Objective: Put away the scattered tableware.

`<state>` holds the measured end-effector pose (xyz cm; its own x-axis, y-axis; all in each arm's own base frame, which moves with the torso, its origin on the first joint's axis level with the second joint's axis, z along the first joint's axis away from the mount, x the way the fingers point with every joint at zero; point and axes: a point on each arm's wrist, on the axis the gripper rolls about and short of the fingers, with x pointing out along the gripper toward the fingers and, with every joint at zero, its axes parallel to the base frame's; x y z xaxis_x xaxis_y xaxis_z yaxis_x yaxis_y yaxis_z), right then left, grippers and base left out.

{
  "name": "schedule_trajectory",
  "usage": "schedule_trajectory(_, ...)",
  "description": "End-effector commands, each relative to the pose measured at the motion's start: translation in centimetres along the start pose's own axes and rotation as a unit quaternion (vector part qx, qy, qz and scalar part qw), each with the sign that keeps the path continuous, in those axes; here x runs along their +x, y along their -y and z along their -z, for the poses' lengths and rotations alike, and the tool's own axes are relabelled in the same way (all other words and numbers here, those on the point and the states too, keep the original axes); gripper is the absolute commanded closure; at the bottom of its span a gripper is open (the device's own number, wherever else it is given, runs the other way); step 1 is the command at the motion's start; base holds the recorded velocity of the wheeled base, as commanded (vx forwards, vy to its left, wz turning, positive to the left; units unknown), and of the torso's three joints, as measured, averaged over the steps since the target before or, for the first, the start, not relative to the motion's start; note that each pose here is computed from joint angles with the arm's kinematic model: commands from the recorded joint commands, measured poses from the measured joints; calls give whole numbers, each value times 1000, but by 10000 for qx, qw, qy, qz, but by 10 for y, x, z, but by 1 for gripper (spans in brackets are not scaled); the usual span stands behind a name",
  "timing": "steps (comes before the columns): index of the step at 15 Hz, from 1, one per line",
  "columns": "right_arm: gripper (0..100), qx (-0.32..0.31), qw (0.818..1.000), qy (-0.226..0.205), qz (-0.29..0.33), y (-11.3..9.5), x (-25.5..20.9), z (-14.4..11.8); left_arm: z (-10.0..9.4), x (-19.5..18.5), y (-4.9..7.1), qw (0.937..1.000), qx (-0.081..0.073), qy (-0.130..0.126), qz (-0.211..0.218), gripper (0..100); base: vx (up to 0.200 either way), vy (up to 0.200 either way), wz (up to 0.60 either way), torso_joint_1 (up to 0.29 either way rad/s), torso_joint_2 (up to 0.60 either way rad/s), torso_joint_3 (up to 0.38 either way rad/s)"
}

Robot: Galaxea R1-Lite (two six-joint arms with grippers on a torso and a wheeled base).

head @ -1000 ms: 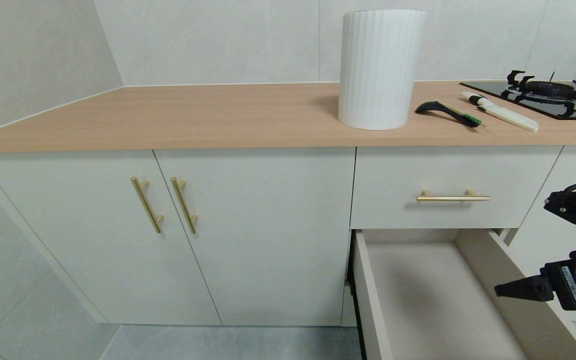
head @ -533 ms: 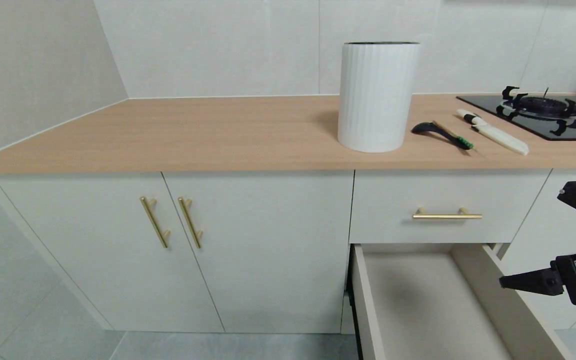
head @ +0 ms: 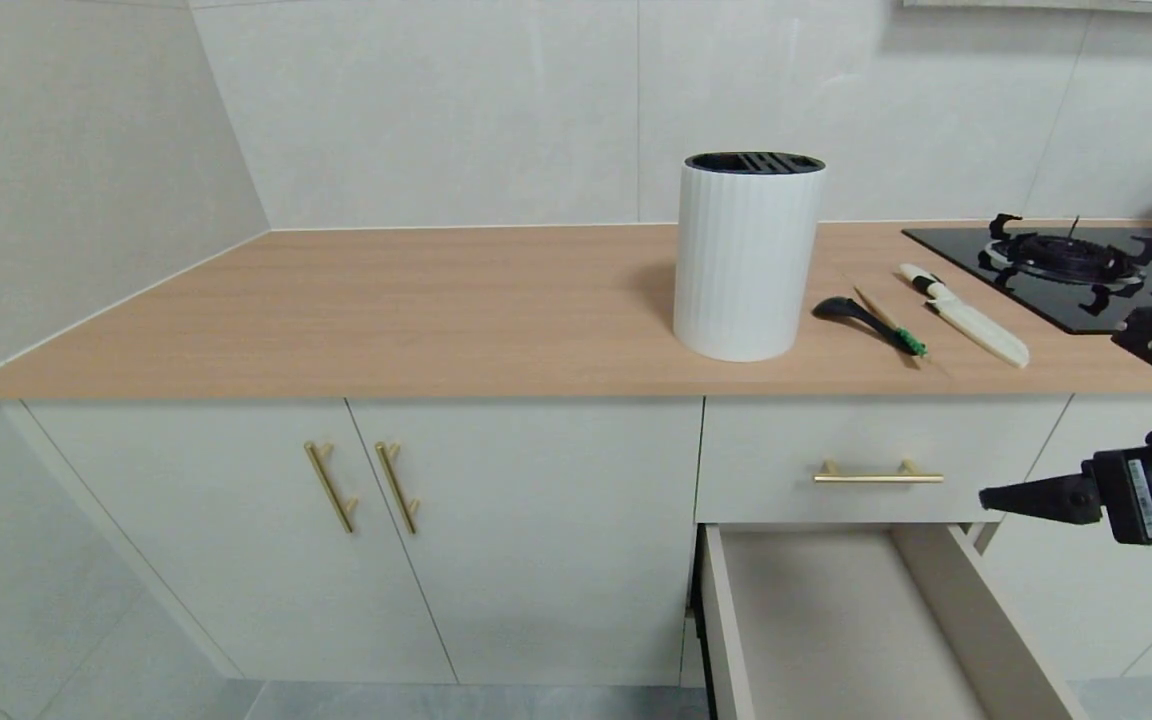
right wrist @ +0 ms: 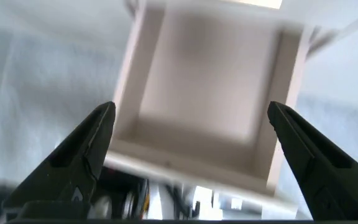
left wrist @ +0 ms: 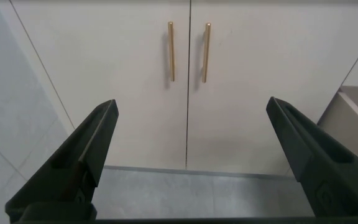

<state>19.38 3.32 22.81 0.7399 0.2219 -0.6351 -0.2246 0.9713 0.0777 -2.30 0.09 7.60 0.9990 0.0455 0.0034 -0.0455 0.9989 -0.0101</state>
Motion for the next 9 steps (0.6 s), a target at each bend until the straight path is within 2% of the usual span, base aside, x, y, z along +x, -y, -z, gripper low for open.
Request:
schedule_trajectory(1, 0, -25, 9991, 432, 12, 2, 13, -48, 0, 0, 0, 10000, -3, -9, -3, 0, 0, 0, 0, 32, -76, -41)
schedule_trajectory(2, 0, -29, 9985, 547, 10, 2, 15, -59, 0, 0, 0, 10000, -3, -9, -3, 0, 0, 0, 0, 0, 0, 0)
schedule_trajectory(3, 0, 81, 9972, 735, 150, 3, 24, -96, 0, 0, 0, 10000, -3, -9, -3, 0, 0, 0, 0, 0, 0, 0)
schedule_trajectory(5, 0, 524, 9944, 633, 667, 8, 34, -129, 0, 0, 0, 10000, -3, -9, -3, 0, 0, 0, 0, 0, 0, 0)
schedule_trajectory(9, 0, 809, 9923, 107, 935, 28, 91, -140, 0, 0, 0, 10000, -3, -9, -3, 0, 0, 0, 0, 0, 0, 0)
